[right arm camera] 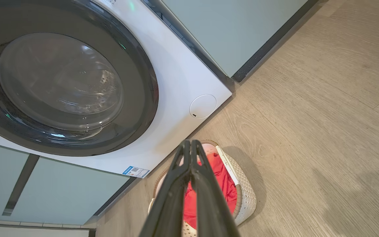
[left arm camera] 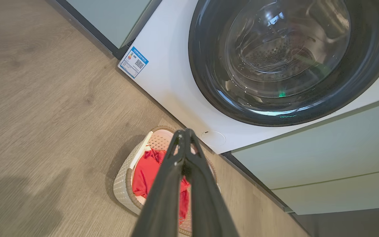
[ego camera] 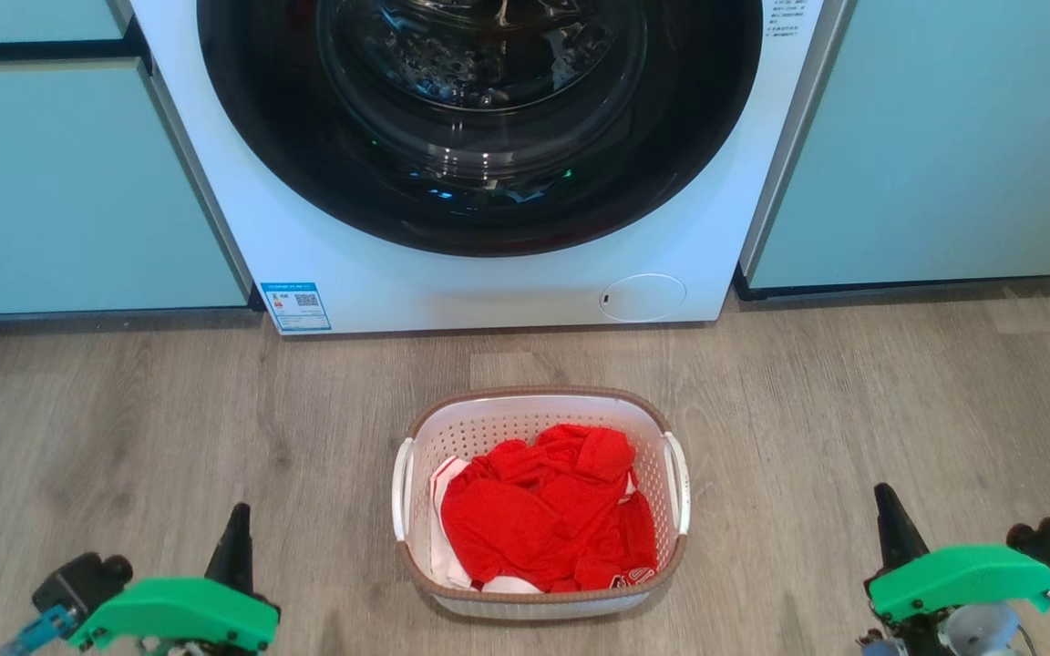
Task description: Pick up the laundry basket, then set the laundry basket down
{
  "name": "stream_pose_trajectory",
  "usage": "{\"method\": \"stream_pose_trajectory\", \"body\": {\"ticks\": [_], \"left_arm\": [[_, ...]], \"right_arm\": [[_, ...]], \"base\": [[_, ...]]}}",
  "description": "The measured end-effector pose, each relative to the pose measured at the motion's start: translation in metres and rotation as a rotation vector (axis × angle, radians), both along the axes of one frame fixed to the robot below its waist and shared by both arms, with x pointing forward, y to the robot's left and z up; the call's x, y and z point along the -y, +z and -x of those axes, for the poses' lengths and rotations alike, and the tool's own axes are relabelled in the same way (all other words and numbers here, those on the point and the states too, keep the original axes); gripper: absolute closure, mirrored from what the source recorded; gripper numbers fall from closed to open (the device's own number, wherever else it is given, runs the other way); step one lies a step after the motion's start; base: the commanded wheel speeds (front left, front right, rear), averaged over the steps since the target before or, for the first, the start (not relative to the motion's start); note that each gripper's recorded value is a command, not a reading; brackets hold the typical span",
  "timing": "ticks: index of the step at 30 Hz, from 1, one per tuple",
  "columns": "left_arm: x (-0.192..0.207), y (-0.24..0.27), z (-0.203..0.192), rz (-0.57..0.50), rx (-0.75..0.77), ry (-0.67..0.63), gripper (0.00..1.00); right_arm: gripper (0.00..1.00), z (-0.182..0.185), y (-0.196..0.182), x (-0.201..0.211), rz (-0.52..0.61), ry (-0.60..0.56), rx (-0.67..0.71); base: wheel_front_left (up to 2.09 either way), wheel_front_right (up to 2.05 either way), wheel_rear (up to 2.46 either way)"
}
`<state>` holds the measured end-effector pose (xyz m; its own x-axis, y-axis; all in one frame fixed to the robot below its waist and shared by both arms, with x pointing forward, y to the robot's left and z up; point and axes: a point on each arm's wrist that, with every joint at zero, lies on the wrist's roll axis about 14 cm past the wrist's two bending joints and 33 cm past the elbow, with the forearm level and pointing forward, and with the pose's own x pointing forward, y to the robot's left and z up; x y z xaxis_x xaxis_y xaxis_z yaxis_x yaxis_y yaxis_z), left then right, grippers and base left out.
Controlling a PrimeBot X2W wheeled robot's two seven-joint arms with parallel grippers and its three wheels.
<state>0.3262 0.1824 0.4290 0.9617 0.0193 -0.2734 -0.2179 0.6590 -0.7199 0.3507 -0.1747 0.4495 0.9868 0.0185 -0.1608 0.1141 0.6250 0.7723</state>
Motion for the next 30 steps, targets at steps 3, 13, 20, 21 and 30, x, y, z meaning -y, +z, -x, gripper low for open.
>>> {"method": "stream_pose_trajectory", "body": {"ticks": [3, 13, 20, 21, 30], "left_arm": [[-0.002, 0.003, -0.004, 0.034, 0.011, 0.013, 1.00], [0.000, 0.008, -0.011, 0.160, 0.025, 0.028, 1.00], [-0.003, 0.012, -0.016, 0.247, 0.036, 0.048, 1.00], [-0.002, 0.014, -0.018, 0.261, 0.045, 0.045, 1.00], [-0.001, 0.019, -0.024, 0.361, 0.059, 0.054, 1.00]], "right_arm": [[1.00, 0.000, -0.001, 0.002, -0.034, -0.010, -0.005], [1.00, -0.004, 0.003, 0.009, -0.148, -0.043, -0.002], [1.00, -0.007, 0.005, 0.011, -0.231, -0.062, 0.000], [1.00, -0.008, 0.006, 0.012, -0.244, -0.061, 0.002], [1.00, -0.010, 0.008, 0.016, -0.337, -0.082, 0.006]], "base": [[0.00, 0.00, 0.00], [0.00, 0.00, 0.00], [0.00, 0.00, 0.00], [0.00, 0.00, 0.00], [0.00, 0.00, 0.00]]}}
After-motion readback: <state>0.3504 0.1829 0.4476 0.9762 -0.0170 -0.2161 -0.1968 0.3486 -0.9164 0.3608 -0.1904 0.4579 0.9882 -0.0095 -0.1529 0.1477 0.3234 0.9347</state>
